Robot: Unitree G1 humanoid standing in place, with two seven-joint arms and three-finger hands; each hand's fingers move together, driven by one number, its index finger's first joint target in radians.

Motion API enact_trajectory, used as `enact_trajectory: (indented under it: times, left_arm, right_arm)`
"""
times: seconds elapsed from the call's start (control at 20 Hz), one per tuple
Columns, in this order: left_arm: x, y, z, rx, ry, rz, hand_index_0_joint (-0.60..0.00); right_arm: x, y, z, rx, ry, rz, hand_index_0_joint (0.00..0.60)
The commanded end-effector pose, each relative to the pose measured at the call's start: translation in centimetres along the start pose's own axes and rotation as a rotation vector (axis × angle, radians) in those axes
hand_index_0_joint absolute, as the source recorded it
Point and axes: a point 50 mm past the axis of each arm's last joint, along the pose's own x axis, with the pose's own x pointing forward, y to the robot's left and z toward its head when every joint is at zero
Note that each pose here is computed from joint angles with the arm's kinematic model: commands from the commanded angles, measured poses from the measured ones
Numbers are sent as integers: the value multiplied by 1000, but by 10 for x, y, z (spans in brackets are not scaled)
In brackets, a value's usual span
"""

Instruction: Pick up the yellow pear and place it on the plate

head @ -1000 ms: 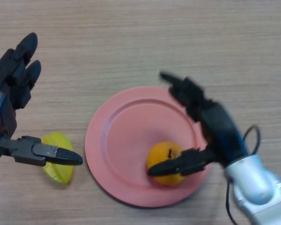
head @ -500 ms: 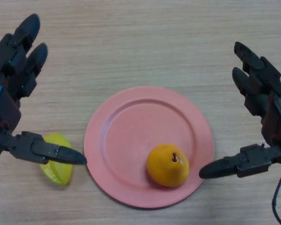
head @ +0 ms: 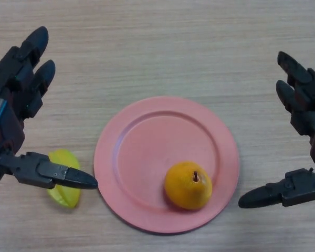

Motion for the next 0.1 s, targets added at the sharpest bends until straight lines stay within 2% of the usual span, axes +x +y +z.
enact_trajectory:
  times: [0.05, 0.1]
  left_arm:
    - [-5, 12, 32, 107, -169, 42, 0]
    - [-4, 13, 34, 115, -190, 53, 0]
  right_arm:
    - [-6, -11, 32, -81, -194, -53, 0]
    - [-5, -10, 33, -88, -193, -40, 0]
